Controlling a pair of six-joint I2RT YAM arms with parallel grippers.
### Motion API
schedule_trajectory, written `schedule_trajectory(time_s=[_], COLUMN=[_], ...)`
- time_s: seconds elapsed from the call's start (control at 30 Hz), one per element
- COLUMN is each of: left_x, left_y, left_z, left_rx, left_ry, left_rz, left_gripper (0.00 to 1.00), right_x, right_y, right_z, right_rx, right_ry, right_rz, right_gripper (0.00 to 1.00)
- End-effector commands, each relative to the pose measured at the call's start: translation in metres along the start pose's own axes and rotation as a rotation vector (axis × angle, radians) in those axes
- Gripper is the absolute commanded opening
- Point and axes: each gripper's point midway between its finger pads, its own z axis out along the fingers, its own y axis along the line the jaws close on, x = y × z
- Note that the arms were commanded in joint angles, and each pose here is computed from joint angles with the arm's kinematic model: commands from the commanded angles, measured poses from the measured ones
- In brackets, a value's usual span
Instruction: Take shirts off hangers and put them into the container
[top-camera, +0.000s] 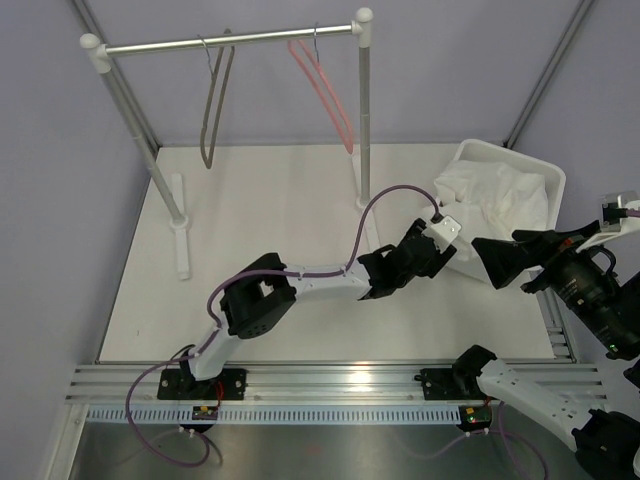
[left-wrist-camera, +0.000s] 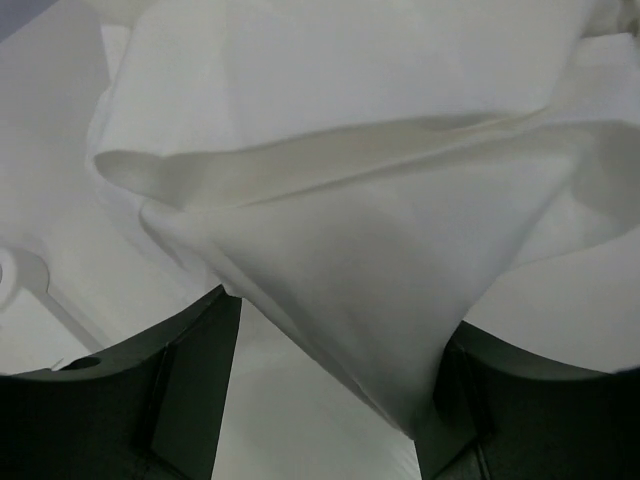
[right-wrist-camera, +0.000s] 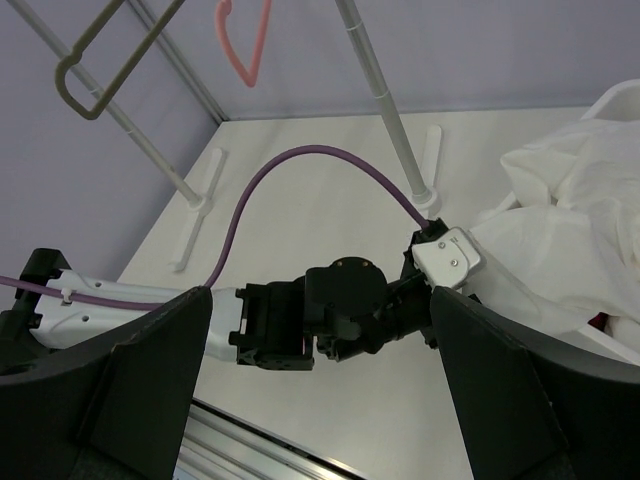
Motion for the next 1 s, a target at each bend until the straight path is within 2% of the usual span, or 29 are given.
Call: schedule_trajectory(time_s=[0.0,0.07,0.13,0.2,0.23,0.3,0.5,0.6,0.7,0.73,0.77,0.8,0.83,0.87,0.9,0.93,0.97], left_x=[-0.021,-0.017,-0.014,-0.014,-0.02,-0.028,-0.086,-0.128,-0.179,-0.192,-0.23,-0.242,-0.214,-0.22,-0.274,-0.249,-0.251], left_y=[0.025,0.03,0.038,0.044,0.049,0.056,0.084,0.087,0.088,0.071,0.068,0.065,0.036,0.026,0.015,-0.002,-0.008], left_z=[-0.008,-0.014,-0.021,-0.026,-0.03,-0.034,-0.072,-0.096,-0.102,-0.094,-0.098,-0.092,-0.065,-0.059,-0.078,-0.05,-0.05], left_rx=[-0.085,-0.1,-0.131,-0.155,-0.176,-0.203,-0.285,-0.263,-0.218,-0.093,-0.037,0.016,0.164,0.226,0.329,0.388,0.426], left_ry=[-0.032,-0.024,-0.014,-0.015,-0.023,-0.031,-0.142,-0.253,-0.353,-0.373,-0.4,-0.404,-0.307,-0.296,-0.409,-0.352,-0.344], left_rz=[-0.049,-0.041,-0.028,-0.014,-0.01,0.012,0.06,0.095,0.113,0.132,0.124,0.115,0.157,0.129,0.116,0.114,0.076], left_gripper=[0.64,0.64,0.55,0.36,0.15,0.0,0.0,0.0,0.0,0.0,0.0,0.0,0.0,0.0,0.0,0.0,0.0], right_x=[-0.002,-0.004,-0.005,-0.005,-0.003,-0.001,-0.003,-0.007,-0.014,-0.017,-0.02,-0.026,-0.029,-0.032,-0.039,-0.045,-0.05], right_y=[0.003,0.005,0.008,0.009,0.009,0.009,0.007,0.008,0.006,0.006,0.007,0.007,0.003,0.001,-0.002,-0.008,-0.011], right_z=[-0.001,-0.001,-0.001,-0.002,-0.001,-0.001,-0.004,-0.005,-0.008,-0.009,-0.01,-0.011,-0.011,-0.011,-0.012,-0.013,-0.014], right_rx=[-0.013,-0.027,-0.039,-0.051,-0.05,-0.049,-0.044,-0.046,-0.029,-0.03,-0.03,-0.028,-0.006,0.009,0.025,0.06,0.079], right_ry=[-0.002,-0.01,-0.014,-0.018,-0.013,-0.009,-0.009,-0.018,-0.042,-0.055,-0.064,-0.086,-0.101,-0.116,-0.144,-0.171,-0.192], right_rz=[0.004,0.003,0.005,0.007,0.006,0.008,0.003,0.004,0.02,0.025,0.032,0.038,0.041,0.043,0.047,0.049,0.041], right_gripper=[0.99,0.99,0.99,0.99,1.0,0.99,0.99,0.99,0.99,0.99,0.99,0.99,0.99,0.99,0.99,0.99,1.0])
